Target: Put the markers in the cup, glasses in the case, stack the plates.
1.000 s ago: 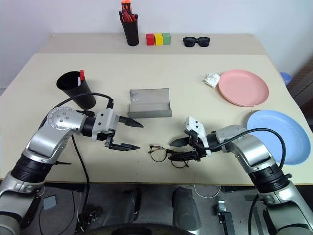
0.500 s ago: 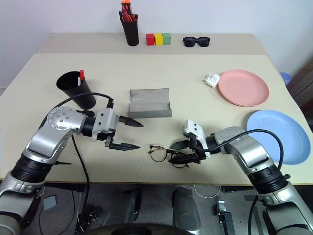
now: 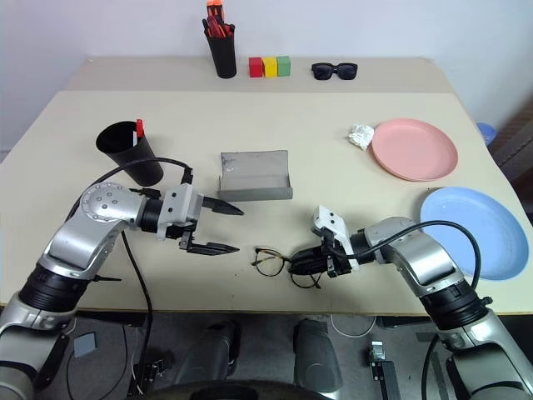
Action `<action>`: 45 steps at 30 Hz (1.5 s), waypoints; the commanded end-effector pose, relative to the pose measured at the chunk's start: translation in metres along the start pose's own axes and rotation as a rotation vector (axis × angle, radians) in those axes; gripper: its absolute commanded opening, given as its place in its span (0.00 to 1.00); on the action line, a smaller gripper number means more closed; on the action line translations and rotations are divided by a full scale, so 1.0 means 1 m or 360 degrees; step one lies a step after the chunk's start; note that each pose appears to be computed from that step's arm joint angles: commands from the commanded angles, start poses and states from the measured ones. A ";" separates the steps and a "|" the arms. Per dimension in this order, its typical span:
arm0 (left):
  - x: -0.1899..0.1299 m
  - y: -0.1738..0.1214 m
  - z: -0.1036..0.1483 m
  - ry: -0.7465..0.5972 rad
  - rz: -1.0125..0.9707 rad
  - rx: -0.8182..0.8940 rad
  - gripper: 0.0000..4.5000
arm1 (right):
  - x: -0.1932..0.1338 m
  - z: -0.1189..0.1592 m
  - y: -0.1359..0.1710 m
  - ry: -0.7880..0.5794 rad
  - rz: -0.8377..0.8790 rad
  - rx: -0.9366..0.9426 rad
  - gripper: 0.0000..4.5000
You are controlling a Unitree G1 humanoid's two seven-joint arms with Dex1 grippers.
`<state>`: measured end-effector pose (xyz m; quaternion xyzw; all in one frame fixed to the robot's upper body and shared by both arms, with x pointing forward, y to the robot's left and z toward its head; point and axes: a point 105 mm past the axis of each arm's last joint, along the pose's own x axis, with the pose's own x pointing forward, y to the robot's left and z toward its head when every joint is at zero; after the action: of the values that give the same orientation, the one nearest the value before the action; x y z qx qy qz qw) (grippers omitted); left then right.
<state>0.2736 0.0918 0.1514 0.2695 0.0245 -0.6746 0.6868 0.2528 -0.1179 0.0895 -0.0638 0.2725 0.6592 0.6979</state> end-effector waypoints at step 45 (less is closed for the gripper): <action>-0.098 -0.055 0.000 -0.0277 0.0889 -0.0698 0.78 | 0.001 0.147 -0.092 -0.0510 -0.0217 -0.0931 0.01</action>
<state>0.2162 0.1856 0.1616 0.0393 0.0541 -0.4617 0.8845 0.3823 -0.0660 0.1726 -0.1670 -0.0164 0.6619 0.7306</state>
